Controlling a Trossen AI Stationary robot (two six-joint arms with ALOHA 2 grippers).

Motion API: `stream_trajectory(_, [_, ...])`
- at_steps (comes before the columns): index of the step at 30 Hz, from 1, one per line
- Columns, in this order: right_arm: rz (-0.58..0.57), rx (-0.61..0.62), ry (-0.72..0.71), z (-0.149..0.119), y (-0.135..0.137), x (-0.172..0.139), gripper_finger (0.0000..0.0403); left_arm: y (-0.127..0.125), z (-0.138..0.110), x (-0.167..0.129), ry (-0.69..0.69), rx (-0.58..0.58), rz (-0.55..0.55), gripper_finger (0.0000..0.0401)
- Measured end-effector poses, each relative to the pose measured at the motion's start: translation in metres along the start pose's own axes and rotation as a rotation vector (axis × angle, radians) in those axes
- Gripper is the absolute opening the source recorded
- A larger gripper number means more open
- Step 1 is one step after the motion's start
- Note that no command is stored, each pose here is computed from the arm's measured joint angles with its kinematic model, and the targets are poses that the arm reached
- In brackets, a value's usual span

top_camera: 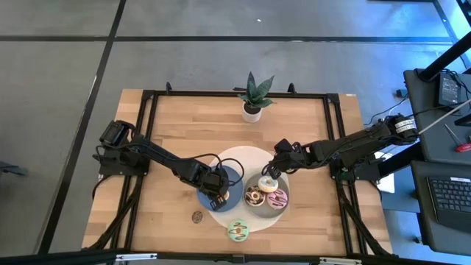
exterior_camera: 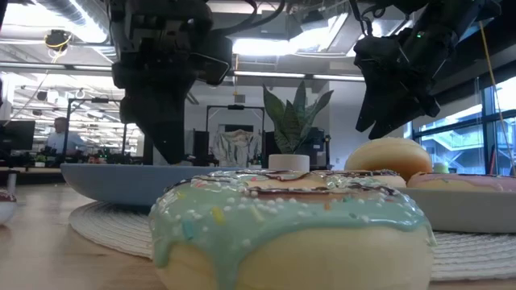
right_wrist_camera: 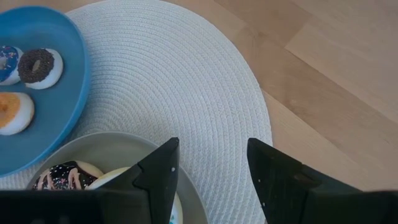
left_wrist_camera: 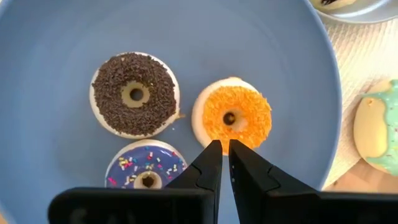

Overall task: Pick & Place donuts
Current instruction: Put the small yellow donut on the blue plate

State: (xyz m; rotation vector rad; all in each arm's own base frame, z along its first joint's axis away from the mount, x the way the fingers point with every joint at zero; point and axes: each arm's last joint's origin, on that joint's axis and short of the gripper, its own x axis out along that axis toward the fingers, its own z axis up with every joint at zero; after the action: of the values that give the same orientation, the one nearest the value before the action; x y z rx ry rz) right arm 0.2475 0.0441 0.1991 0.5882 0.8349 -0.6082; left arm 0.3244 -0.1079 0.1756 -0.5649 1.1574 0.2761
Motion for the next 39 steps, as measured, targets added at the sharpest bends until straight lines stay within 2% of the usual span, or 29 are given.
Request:
stream_trajectory(5, [0.0, 0.0, 0.0, 0.0, 0.0, 0.0, 0.0191, 0.0, -0.001, 0.0, 0.015, -0.021, -0.013, 0.0028])
stream_trajectory(10, [0.0, 0.0, 0.0, 0.0, 0.0, 0.0, 0.0191, -0.002, 0.007, 0.0, -0.06, -0.056, -0.034, 0.0027])
stream_trajectory(13, [0.0, 0.0, 0.0, 0.0, 0.0, 0.0, 0.0191, -0.008, 0.014, -0.001, -0.156, -0.011, -0.076, 0.0024])
stream_trajectory(17, [0.0, 0.0, 0.0, 0.0, 0.0, 0.0, 0.0191, -0.017, 0.021, -0.001, -0.265, 0.104, -0.125, 0.0022])
stream_trajectory(25, [0.0, 0.002, 0.0, 0.0, 0.0, 0.0, 0.0191, -0.016, 0.019, 0.02, -0.177, 0.115, -0.154, 0.0029])
stream_trajectory(30, [0.003, 0.003, 0.004, 0.0, 0.0, 0.0, 0.0191, -0.015, 0.022, 0.022, -0.162, 0.11, -0.182, 0.0025])
stream_trajectory(39, [0.004, 0.003, 0.006, 0.0, 0.0, 0.0, 0.0191, -0.012, 0.021, 0.023, -0.146, 0.109, -0.166, 0.0026])
